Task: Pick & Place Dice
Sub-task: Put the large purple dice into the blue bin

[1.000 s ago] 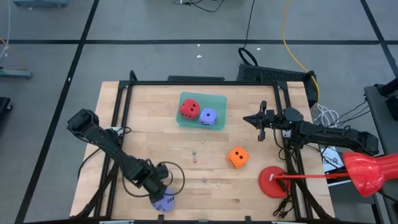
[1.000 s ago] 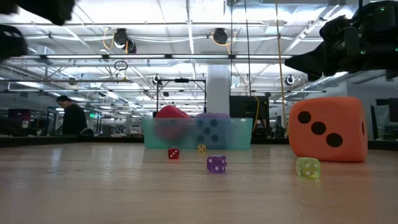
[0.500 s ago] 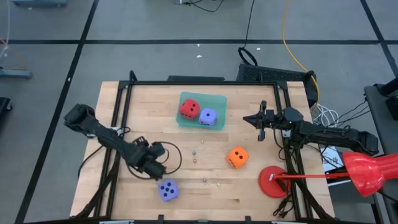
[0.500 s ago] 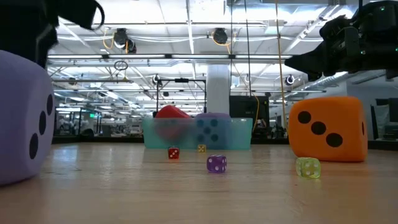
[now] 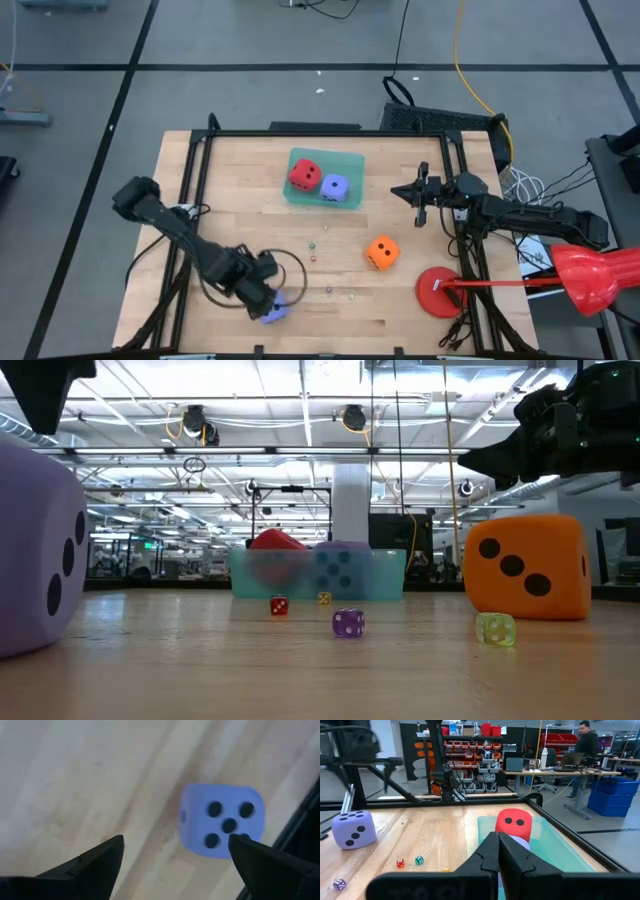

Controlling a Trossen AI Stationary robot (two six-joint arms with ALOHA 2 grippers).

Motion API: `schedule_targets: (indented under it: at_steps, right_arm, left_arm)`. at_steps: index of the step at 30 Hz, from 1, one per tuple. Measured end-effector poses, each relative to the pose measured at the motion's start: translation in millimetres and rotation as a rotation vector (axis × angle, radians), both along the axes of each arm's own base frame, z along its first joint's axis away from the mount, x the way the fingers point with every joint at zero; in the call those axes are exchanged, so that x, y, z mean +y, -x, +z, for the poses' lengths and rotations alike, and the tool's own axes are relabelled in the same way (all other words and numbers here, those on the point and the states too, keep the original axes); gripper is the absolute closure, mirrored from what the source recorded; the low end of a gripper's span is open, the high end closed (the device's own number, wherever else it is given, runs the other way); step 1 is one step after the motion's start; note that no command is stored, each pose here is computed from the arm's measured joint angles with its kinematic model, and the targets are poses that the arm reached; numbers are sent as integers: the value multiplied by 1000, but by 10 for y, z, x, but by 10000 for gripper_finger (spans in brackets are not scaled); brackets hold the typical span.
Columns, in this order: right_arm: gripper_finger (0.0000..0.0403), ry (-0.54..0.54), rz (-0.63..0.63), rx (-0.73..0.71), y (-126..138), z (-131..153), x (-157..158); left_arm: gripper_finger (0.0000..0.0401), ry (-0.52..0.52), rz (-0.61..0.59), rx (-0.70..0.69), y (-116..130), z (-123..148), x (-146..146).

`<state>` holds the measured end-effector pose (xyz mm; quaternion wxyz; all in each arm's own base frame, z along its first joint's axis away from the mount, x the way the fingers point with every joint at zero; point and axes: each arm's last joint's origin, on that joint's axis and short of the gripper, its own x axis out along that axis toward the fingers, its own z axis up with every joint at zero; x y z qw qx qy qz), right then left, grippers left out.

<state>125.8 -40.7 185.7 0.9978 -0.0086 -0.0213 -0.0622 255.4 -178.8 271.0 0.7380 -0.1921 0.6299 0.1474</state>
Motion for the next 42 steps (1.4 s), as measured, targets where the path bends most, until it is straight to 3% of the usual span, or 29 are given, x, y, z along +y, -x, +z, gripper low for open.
schedule_targets:
  at_steps: [5,11,15,21,29,35,42]
  right_arm:
    - [403,0,0,0,0,0,0]
    - [403,0,0,0,0,0,0]
    - [403,0,1,0,0,0,1]
    - [403,0,1,0,0,0,1]
    - [403,4,1,2,0,-2,0]
    - [403,5,1,1,0,-1,0]
    - [403,7,0,1,0,0,0]
  left_arm:
    - [34,21,-90,44,-294,-68,-172]
    - [34,21,-71,145,-418,-143,-232]
    - [34,14,-26,151,-429,-189,-279]
    - [34,10,-62,90,-444,-197,-356]
    - [34,-99,-119,92,-305,-359,-429]
    - [34,-12,-120,84,-293,-521,-482]
    - [34,11,-135,69,-314,-527,-496]
